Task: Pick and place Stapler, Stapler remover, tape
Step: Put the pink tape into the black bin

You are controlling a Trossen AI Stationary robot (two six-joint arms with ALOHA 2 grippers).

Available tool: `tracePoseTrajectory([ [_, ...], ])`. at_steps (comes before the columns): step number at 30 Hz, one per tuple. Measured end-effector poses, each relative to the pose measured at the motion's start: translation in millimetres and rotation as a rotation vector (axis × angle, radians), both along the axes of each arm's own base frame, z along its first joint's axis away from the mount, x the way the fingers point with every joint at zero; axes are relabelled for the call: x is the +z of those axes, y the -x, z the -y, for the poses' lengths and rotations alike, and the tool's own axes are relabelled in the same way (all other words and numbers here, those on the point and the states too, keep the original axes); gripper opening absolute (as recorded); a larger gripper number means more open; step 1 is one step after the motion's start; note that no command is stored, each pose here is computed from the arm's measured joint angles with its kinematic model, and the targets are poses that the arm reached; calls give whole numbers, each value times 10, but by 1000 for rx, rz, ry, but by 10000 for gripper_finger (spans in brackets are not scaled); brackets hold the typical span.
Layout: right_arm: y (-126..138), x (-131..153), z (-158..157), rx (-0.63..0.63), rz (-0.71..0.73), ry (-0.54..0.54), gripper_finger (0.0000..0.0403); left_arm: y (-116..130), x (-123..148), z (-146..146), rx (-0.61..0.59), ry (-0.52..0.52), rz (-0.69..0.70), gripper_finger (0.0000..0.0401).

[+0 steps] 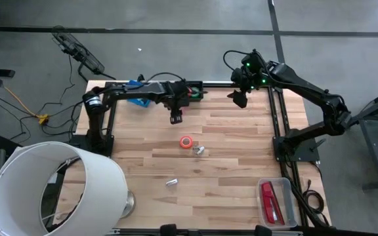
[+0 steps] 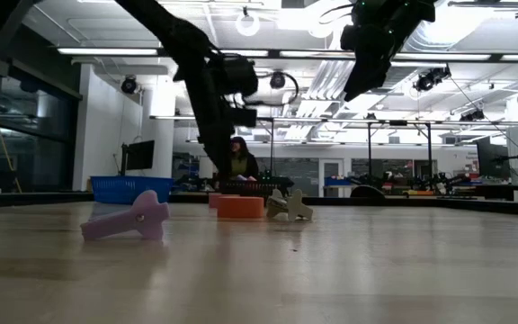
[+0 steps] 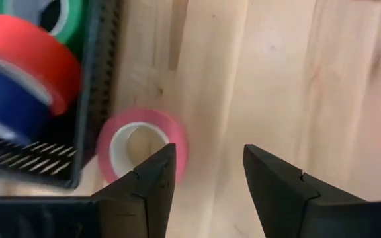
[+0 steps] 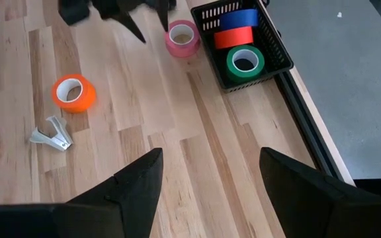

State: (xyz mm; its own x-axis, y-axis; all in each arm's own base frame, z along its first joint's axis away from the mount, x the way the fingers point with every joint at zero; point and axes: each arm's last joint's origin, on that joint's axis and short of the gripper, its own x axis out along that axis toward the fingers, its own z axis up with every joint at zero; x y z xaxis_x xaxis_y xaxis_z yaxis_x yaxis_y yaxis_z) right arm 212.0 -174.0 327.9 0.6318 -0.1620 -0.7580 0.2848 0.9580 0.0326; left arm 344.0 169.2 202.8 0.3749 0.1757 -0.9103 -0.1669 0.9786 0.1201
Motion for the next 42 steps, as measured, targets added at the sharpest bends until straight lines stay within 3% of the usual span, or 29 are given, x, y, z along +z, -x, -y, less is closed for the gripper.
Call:
tracePoseTrajectory([
  [9, 3, -3, -2, -12, -1, -13, 243, -51, -164, -55, -8, -83, -65, 161],
  [16, 3, -3, -2, -14, 0, -15, 243, -53, -174, -47, -12, -60, -60, 163],
  [26, 1, -1, -1, -12, 1, -11, 243, -64, -280, -62, -11, -69, -102, 249],
  [31, 0, 0, 0, -11, 3, -9, 243, -78, -393, -54, -47, -27, -129, 259],
  [37, -1, 0, 1, -13, 3, -10, 243, -70, -466, -60, -43, -29, -172, 246],
  [42, 0, -1, 1, -14, 2, -12, 243, -76, -458, -52, -27, -34, -182, 184],
])
